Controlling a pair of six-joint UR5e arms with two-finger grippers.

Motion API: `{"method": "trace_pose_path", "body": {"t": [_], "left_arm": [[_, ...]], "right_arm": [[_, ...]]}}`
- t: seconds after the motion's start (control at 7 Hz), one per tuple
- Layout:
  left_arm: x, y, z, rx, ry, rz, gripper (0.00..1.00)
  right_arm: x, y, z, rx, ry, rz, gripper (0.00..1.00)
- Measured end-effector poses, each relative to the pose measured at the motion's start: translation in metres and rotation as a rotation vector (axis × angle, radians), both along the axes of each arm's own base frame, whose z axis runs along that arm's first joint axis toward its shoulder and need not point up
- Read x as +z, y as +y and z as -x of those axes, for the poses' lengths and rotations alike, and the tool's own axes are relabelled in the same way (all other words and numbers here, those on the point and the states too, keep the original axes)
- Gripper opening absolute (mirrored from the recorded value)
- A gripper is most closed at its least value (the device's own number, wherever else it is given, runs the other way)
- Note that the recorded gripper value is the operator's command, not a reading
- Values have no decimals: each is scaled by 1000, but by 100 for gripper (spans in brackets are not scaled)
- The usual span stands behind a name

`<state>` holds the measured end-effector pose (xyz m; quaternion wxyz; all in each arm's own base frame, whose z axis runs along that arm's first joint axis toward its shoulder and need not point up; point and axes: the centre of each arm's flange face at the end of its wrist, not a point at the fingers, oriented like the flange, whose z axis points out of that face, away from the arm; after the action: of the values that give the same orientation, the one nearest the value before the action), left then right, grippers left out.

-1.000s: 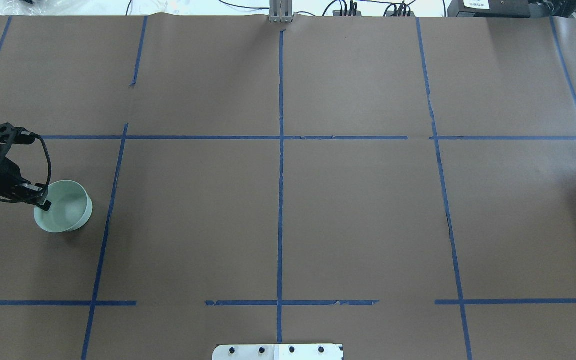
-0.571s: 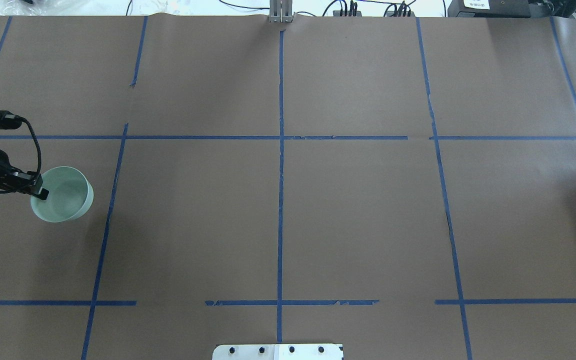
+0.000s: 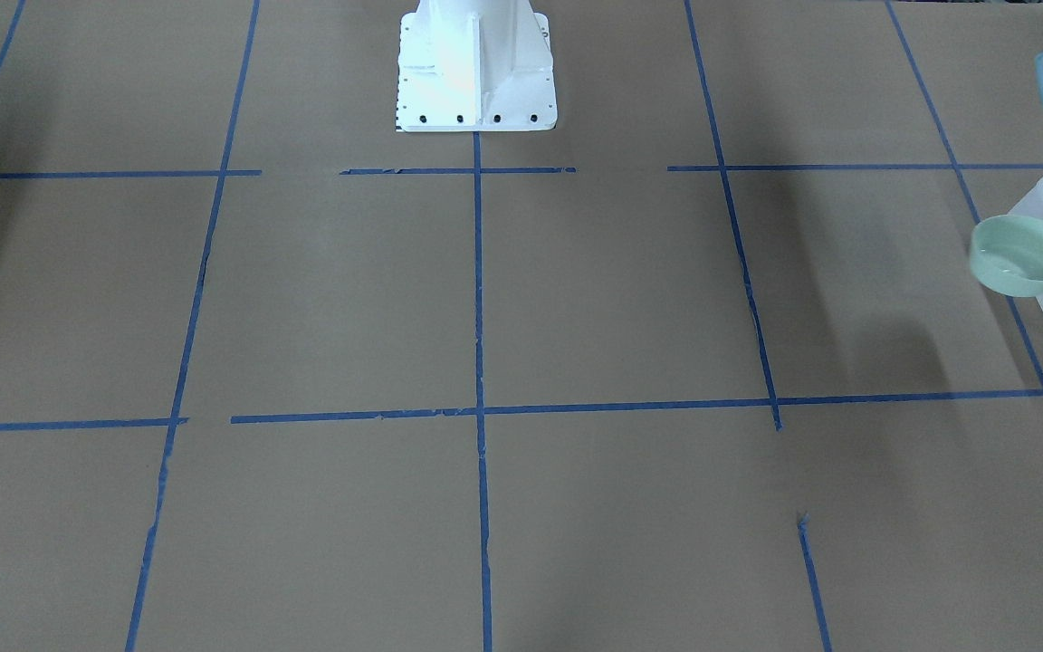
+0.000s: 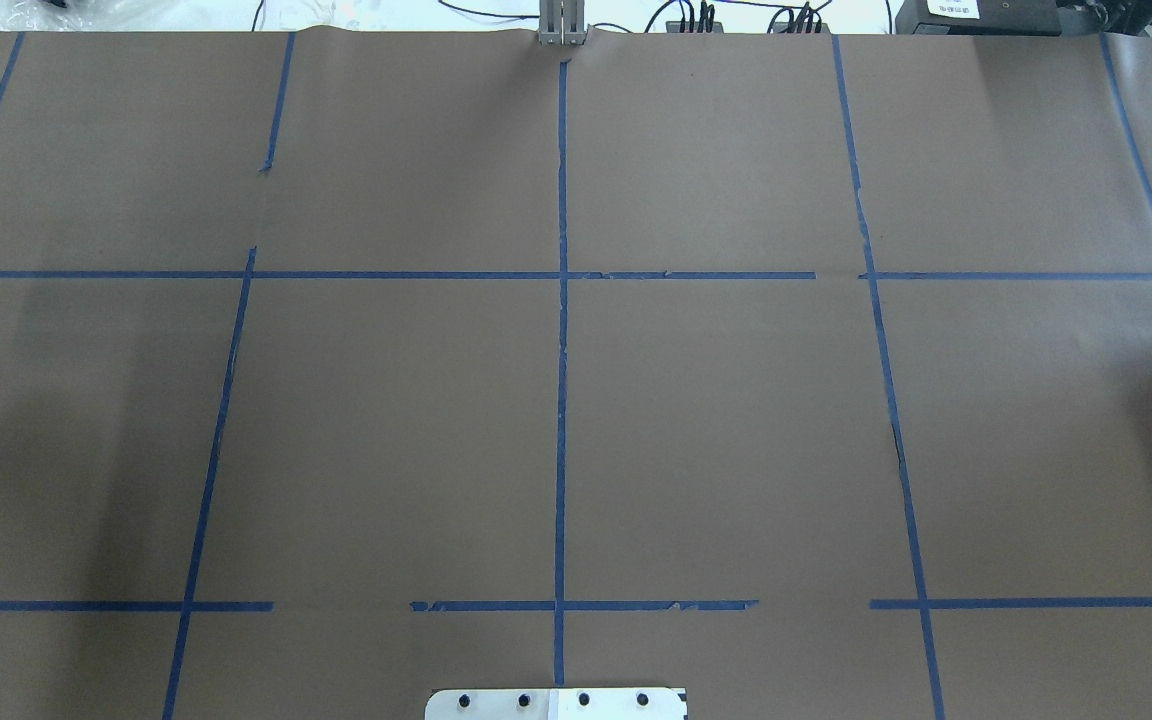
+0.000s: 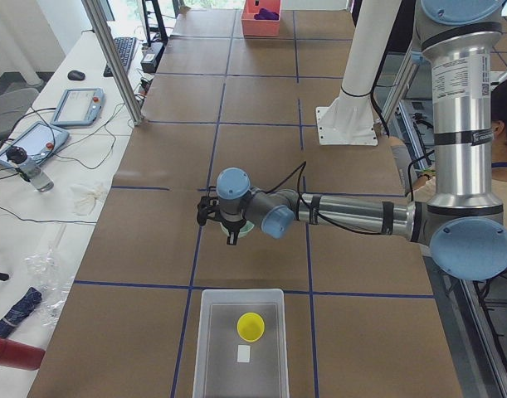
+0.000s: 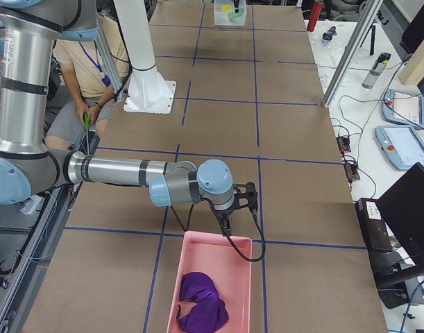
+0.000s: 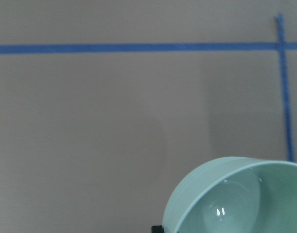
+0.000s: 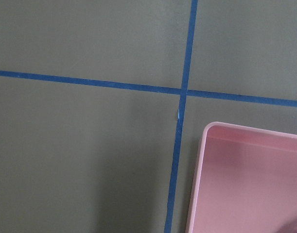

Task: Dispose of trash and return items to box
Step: 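Lift the green bowl with the left gripper and lower it into the clear bin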

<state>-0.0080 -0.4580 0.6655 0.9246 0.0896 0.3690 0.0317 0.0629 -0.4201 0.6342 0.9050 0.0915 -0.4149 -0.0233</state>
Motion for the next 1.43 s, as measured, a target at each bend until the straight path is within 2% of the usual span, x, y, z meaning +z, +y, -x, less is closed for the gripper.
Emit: {"method": "trace_pose_path", "body": {"t": [0.29,0.43,0.71,0.86,1.0,1.29,1.43], "left_arm": [[68,14,92,-17,-158,-36,0],[99,25,123,-10,-191,-31,0],[154,51,144,16,-201,16,0],[177,62,145,18,-202,27,12],[203,73,144,14,-210,23,99],[216,80,144,-58,-207,41,100],[201,71,145,-89,-206,22,100]], "right_arm": [[3,0,6,-13,-6,8,100],[7,0,8,-20,-7,14,100],[13,0,11,-27,-6,26,100],[14,0,12,-30,-7,28,100],[13,-1,15,-36,-10,26,100],[7,-10,24,-56,-12,12,100],[1,-13,29,-65,-13,1,100]]}}
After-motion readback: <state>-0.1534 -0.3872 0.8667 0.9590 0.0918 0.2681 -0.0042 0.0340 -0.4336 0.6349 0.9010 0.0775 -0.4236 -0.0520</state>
